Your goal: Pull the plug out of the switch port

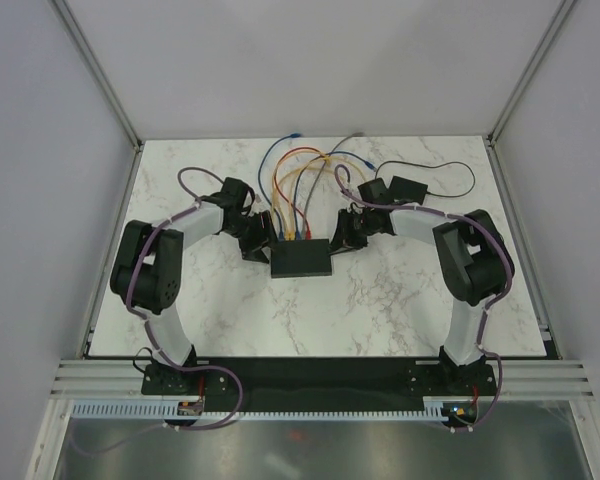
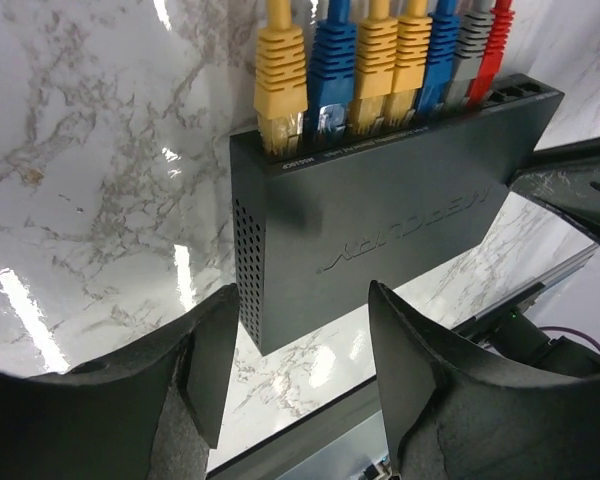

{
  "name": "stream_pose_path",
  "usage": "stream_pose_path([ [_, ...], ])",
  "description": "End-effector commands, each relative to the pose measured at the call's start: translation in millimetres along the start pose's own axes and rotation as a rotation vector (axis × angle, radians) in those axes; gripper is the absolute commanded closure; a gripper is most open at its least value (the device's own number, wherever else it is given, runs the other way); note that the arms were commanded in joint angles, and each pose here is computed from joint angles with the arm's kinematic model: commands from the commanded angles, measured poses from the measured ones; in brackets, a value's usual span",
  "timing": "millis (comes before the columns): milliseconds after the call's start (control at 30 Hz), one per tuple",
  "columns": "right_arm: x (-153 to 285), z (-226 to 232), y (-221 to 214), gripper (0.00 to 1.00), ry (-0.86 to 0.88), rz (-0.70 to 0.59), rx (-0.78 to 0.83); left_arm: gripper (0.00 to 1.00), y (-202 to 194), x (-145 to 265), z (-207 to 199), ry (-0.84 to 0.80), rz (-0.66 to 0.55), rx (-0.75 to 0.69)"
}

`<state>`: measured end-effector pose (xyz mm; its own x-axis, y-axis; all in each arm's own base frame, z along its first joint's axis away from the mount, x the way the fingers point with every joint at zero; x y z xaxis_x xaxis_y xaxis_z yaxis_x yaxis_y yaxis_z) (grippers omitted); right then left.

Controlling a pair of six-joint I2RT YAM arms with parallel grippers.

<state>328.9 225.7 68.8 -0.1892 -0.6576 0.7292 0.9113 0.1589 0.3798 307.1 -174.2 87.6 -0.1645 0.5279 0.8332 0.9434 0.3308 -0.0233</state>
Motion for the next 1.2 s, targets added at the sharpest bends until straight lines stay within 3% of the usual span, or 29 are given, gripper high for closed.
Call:
stream_pose_path([
  [0,-5.7,24.1,-43.9,0.85,0.054,0.108,-0.014,0.39,-10.1,-3.4,0.8,-0.017,0.025,0.007],
  [333,8.4,66.3,-93.0,0.86,0.115,0.152,-0.049,0.47,-64.9,13.4,14.2,-0.070,0.074,0.026],
  [533,24.1,73.1,-86.9,0.85,0.093,0.118,-0.041,0.47,-94.5,32.3,21.1,-0.076,0.079,0.013],
  [667,35.5,70.1,-54.4,0.73,0.023,0.043,0.007,0.39,-68.5,64.5,-4.6,-0.093,-0.112,-0.100],
  [867,23.6,45.7,-6.9,0.54,-0.034,0.021,0.048,0.28,-24.4,67.4,-38.2,-0.100,-0.145,-0.189],
  [1000,12.8,28.1,15.1,0.43,-0.075,0.008,0.072,0.23,7.4,42.2,-36.3,-0.065,-0.113,-0.177],
  [1167,-10.4,16.7,32.4,0.44,-0.073,0.025,0.124,0.19,36.4,29.2,-51.7,-0.110,-0.124,-0.218],
])
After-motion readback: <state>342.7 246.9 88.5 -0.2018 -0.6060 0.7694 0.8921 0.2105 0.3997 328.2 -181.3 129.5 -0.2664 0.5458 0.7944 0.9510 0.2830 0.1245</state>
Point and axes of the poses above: each gripper's point midway between its finger pads, its own x axis back along the fingers, its own z axis along the line the jaws close on, y = z × x, the point moved 5 cm from there along x, back along the fingers, and after that the axes turned 10 degrees about x, right-handed, at the moved point
